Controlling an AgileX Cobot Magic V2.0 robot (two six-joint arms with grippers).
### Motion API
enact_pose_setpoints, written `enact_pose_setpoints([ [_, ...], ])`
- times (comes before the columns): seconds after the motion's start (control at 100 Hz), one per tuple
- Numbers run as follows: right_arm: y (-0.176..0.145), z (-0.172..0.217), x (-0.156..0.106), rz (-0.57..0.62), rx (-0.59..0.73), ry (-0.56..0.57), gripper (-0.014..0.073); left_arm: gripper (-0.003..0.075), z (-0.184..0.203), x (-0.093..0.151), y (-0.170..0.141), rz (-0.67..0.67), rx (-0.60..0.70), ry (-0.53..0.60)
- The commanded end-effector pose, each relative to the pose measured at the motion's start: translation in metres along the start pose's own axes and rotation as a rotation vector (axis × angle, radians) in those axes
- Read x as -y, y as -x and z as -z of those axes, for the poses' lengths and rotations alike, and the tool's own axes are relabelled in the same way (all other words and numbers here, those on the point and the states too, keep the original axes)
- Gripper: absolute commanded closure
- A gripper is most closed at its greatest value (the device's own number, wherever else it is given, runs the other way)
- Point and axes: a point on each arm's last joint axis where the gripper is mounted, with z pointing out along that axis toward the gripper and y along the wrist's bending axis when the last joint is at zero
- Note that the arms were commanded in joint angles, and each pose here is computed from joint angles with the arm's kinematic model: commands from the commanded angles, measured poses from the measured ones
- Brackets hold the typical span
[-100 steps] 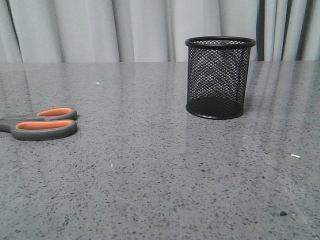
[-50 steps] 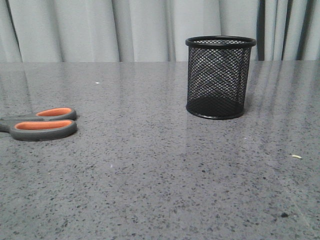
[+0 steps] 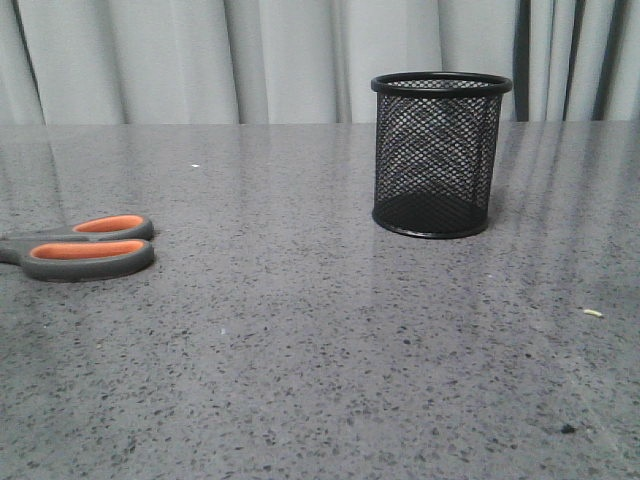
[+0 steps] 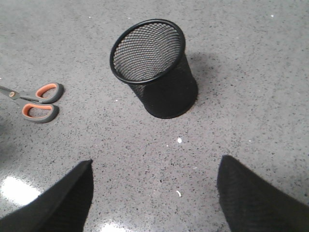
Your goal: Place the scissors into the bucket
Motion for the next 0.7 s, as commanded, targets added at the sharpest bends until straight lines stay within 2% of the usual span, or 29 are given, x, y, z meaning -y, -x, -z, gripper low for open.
enact_pose_setpoints([
  [0.0, 0.012, 0.007, -0.005, 0.007, 0.086, 0.017, 0.0108, 0.0320, 0.001, -0.002, 0.019, -0.123, 0.008, -0.026],
  [0.24, 0.013, 0.007, -0.005, 0.035, 0.088, 0.015, 0.0108, 0.0320, -0.020, -0.033, 0.047, -0.596, -0.106, -0.033],
  [0.44, 0.013, 0.007, -0.005, 0.040, 0.096, 0.012, 0.0108, 0.0320, -0.047, -0.063, 0.057, -0.699, -0.174, -0.008],
  [0.69, 0.014, 0.007, -0.004, 0.044, 0.106, 0.007, 0.0108, 0.0320, -0.089, -0.093, 0.049, -0.844, -0.286, -0.129],
])
